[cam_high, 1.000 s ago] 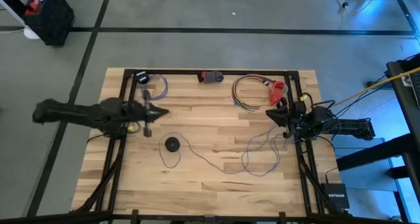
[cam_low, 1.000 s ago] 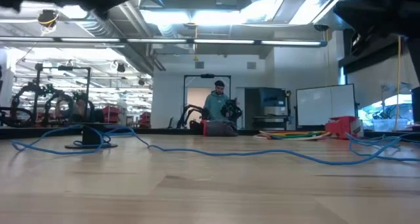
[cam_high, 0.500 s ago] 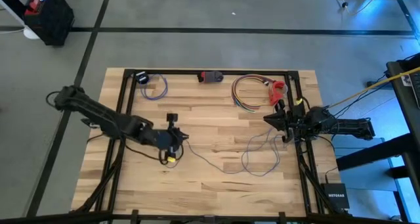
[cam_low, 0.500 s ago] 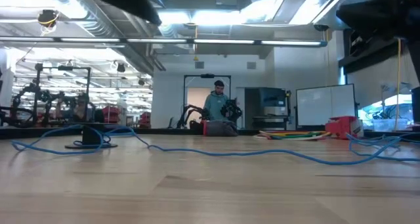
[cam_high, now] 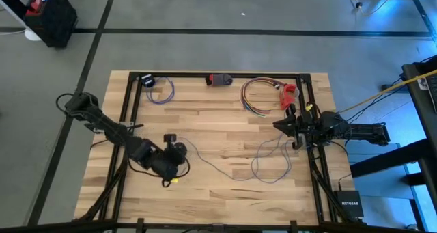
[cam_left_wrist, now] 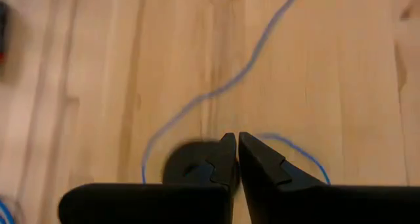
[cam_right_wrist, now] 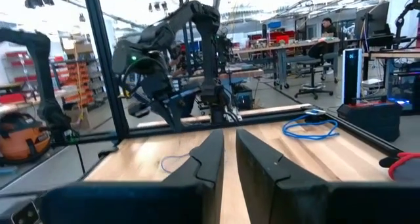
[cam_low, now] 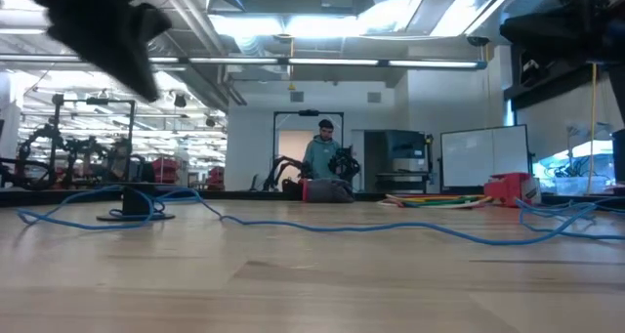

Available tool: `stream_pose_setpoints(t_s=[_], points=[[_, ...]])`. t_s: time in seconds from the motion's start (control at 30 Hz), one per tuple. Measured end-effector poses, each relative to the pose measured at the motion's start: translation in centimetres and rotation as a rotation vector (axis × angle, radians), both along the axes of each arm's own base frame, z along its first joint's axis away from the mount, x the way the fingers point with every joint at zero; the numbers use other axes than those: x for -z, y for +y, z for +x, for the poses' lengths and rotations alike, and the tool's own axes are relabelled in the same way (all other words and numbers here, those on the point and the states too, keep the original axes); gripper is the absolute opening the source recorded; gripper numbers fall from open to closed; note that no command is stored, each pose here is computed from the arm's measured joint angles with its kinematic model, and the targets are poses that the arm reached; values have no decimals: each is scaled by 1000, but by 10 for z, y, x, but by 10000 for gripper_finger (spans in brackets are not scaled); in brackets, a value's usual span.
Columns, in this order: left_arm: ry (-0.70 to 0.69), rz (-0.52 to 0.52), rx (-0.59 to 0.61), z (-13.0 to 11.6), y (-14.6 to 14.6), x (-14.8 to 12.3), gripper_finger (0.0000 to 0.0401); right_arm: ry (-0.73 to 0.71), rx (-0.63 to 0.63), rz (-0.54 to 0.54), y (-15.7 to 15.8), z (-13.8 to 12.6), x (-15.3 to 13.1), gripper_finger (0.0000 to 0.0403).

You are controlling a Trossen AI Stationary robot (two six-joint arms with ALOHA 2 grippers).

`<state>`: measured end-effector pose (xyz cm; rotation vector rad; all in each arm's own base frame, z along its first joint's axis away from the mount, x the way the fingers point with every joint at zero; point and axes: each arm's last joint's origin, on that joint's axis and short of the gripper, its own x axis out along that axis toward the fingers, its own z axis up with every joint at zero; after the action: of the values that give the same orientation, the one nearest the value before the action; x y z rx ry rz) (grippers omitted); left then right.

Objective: Coil cords
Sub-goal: Coil the blue wire on the black spool

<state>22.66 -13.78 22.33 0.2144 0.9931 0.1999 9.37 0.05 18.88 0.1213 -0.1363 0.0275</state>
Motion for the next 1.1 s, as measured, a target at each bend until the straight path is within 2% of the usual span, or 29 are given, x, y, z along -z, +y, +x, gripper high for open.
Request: stream_pose_setpoints(t_s=[0.2,0.33,0.43,0.6,0.87,1.1], points=[[19,-35,-82,-13,-16,14,13,19,0,-1,0,0,2,46],[17,-66,-167,-16,-18,26,13,23,0,3,0,0,2,46],[41,-47,-182,-15,-15,33,15,23,0,4,0,0,2,46],[57,-33,-206,-11,-13,39,53,24,0,5,0,0,2,46],[136,54,-156,-10,-11,49,134,38,0,6,0,0,4,46],[212,156,-65,-6,-13,64,147,43,0,7,0,0,4,46]])
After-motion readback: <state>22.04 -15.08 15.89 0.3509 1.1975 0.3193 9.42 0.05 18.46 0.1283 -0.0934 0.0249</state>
